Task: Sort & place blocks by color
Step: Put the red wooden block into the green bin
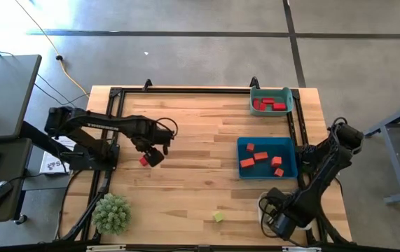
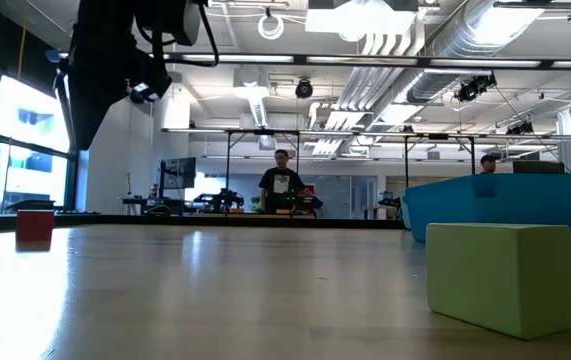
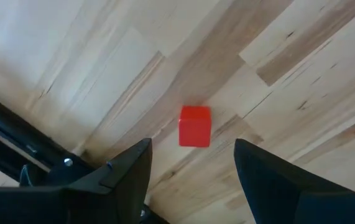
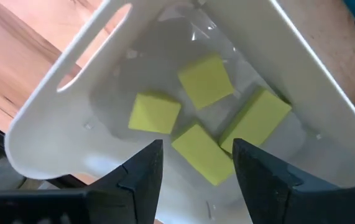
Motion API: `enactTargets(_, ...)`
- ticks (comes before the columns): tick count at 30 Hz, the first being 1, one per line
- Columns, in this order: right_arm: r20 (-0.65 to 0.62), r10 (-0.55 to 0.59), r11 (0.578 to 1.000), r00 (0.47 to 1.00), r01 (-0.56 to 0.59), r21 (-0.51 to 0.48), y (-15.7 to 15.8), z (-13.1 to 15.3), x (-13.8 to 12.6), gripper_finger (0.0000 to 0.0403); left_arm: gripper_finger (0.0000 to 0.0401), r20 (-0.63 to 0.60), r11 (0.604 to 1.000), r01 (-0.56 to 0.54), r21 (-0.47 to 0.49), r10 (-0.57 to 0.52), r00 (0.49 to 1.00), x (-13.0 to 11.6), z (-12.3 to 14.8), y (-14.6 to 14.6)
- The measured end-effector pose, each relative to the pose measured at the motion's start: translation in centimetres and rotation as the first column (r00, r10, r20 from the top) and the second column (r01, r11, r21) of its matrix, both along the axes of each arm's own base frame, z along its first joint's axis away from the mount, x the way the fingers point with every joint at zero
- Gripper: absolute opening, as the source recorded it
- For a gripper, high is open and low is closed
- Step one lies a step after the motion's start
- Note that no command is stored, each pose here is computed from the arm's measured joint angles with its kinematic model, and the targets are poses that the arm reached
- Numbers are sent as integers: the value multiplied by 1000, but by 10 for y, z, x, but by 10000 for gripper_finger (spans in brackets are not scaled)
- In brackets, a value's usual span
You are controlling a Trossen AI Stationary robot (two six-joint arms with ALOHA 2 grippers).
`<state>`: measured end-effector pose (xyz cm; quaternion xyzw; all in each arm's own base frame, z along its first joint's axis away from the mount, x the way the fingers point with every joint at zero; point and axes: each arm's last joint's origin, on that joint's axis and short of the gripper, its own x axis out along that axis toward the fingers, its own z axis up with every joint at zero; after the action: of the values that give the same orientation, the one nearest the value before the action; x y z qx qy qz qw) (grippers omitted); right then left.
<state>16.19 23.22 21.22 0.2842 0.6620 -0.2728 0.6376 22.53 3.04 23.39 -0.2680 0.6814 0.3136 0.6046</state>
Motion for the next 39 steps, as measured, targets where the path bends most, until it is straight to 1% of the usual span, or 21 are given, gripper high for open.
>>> enactTargets(2, 1, 2, 1000, 1000, -2, 1, -1, 0, 1, 181, 216, -1, 1000, 10, 0, -10, 1000, 1, -1, -1)
enactTargets(5, 1, -2, 1000, 1000, 2, 0, -1, 0, 2, 181, 216, 7, 1000, 21, -4, -21, 1000, 3, -14, -3)
enactTargets(9, -1, -2, 1000, 1000, 2, 2, -1, 0, 2, 181, 216, -2, 999, 10, -53, -10, 1000, -4, -35, -7)
enactTargets(14, -6, -2, 1000, 1000, 2, 7, -1, 0, 2, 181, 216, -45, 998, -16, -53, 14, 999, -16, -51, -9)
enactTargets(19, -7, -2, 1000, 1000, 2, 5, -1, 0, 2, 181, 216, -54, 998, -17, -57, 14, 998, -19, -55, -10)
enactTargets(26, -8, -15, 1000, 1000, 15, 4, -2, 0, 2, 181, 216, 1, 997, -5, -79, 5, 1000, -14, -55, -10)
enactTargets(30, -9, -26, 1000, 1000, 26, 4, -3, 0, 4, 181, 216, -21, 997, -14, -79, 12, 1000, -15, -60, -10)
enactTargets(39, -13, -49, 999, 999, 49, 4, -8, 0, 10, 181, 216, -42, 994, -25, -104, 21, 999, -26, -80, -12)
